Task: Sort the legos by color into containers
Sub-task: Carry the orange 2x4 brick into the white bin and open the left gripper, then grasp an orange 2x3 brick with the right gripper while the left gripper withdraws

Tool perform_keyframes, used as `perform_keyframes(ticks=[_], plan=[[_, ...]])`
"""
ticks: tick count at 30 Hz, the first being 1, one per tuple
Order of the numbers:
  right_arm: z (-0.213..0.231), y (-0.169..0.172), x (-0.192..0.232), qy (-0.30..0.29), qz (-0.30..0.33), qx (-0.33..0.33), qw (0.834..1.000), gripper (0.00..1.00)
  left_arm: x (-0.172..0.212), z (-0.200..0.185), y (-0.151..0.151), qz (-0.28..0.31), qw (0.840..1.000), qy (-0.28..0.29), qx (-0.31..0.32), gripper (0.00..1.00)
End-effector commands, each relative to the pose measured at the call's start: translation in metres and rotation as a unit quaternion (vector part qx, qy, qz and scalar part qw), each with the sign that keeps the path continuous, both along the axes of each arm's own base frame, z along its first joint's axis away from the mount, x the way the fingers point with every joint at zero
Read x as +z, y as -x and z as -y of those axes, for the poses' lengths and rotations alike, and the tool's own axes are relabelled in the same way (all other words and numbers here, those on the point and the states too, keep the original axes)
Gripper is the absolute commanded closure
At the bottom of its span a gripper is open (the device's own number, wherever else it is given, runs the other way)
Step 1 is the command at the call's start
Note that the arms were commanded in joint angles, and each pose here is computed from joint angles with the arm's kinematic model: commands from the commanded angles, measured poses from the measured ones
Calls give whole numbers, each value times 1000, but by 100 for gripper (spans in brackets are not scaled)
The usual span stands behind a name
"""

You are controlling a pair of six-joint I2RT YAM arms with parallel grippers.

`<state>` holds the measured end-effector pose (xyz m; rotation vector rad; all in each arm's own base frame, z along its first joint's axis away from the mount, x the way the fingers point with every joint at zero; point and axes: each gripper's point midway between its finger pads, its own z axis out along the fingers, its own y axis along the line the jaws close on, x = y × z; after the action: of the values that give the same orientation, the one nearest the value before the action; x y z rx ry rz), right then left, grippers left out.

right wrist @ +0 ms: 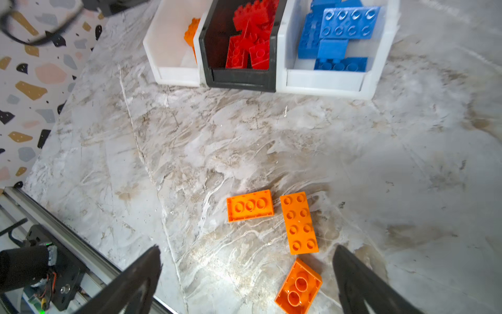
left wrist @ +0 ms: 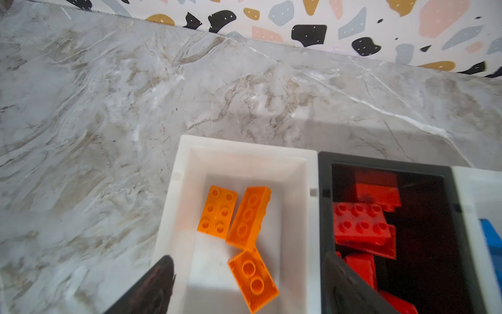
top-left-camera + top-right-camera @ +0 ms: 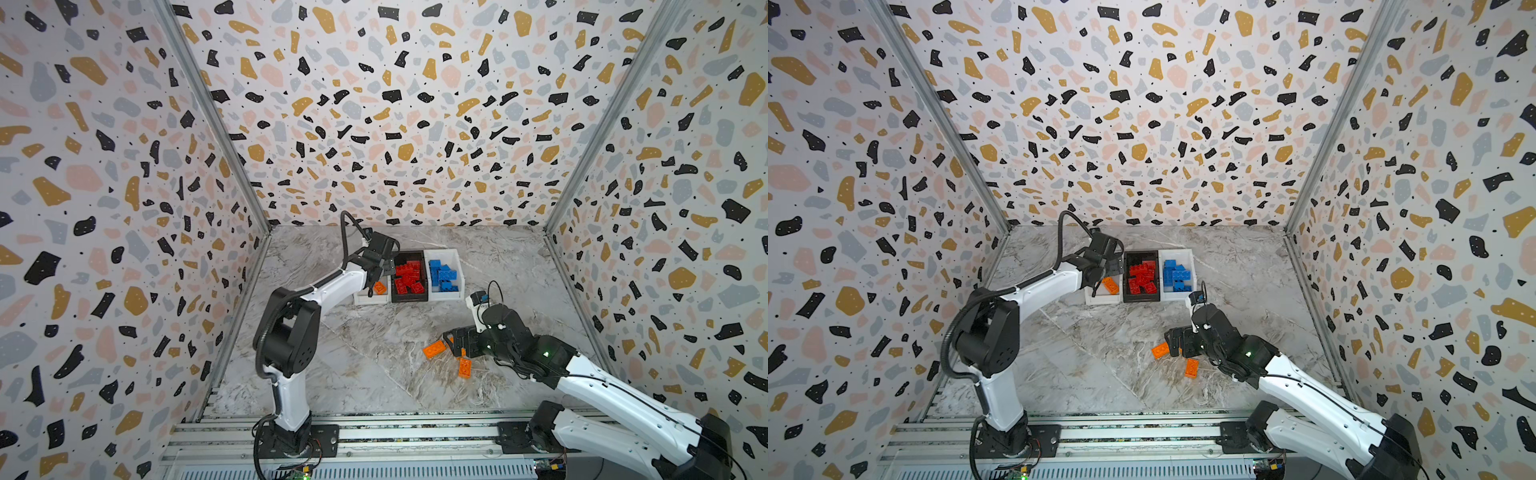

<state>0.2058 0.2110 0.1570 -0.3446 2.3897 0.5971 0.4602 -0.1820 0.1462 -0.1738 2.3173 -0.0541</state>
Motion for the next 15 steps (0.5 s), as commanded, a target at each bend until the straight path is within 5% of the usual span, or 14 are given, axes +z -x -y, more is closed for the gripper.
perform_keyframes(ticks=[1, 7, 15], plan=[[-15, 6, -17, 12, -18, 37, 999, 1, 35, 1, 24, 45, 998, 30, -13, 9], [-38, 3, -37, 31, -38, 68, 996, 4, 36, -30, 89, 65, 996, 68, -2, 0], [-56, -1, -61, 50, -67, 78, 993, 14, 27, -67, 151, 78, 994, 82, 5, 0]])
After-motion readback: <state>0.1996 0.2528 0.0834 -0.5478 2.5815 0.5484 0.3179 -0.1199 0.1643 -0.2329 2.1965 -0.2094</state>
